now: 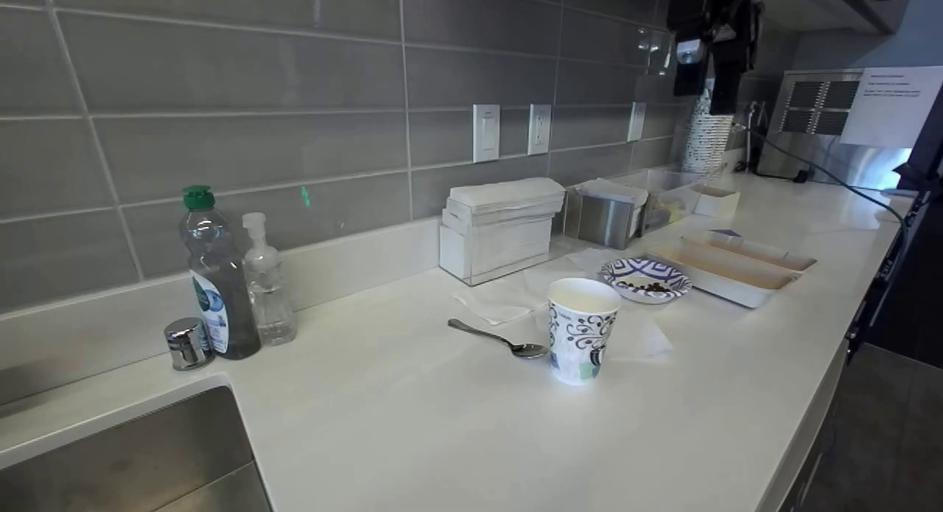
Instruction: Take the tissue paper out of the dispenser and put it into the take-away food container
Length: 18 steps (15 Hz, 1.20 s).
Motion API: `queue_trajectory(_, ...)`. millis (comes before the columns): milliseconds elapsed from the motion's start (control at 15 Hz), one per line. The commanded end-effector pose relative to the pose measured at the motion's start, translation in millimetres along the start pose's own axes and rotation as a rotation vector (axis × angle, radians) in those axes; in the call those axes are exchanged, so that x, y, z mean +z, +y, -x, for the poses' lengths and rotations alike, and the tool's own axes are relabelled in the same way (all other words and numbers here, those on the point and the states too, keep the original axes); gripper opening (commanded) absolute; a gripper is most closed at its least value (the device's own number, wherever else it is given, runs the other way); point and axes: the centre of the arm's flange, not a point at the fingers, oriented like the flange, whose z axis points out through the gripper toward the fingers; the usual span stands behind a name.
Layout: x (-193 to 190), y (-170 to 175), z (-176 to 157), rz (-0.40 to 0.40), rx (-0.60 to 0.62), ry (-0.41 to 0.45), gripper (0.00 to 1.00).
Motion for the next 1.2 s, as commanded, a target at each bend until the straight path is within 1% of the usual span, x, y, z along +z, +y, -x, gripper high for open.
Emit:
queue_trajectory(0, 7, 49, 27, -0.030, -0.021, 0.024, 1.00)
queue_trajectory(133, 8, 78, 32, -0.018, 0.015, 0.050, 1.00)
queue_trajectory(333, 10, 121, 30, -0.006, 0.045, 0.095, 1.00)
queue_trajectory(400, 10, 136, 25, 0.008, 0.078, 0.108, 1.00)
queue_trajectory(533, 9, 160, 15, 0.047, 0.097, 0.138, 1.00)
queue_trajectory(733, 10, 187, -4, 0.110, 0.147, 0.180, 1.00)
queue_trajectory(867, 17, 206, -15, 0.165, 0.196, 0.196, 1.00)
queue_trajectory(1000, 25, 224, -24, 0.199, 0.239, 0.204, 1.00)
queue_trajectory(1067, 29, 236, -31, 0.199, 0.295, 0.221, 1.00)
queue_trajectory(1133, 22, 217, -14, 0.169, 0.224, 0.219, 1.00)
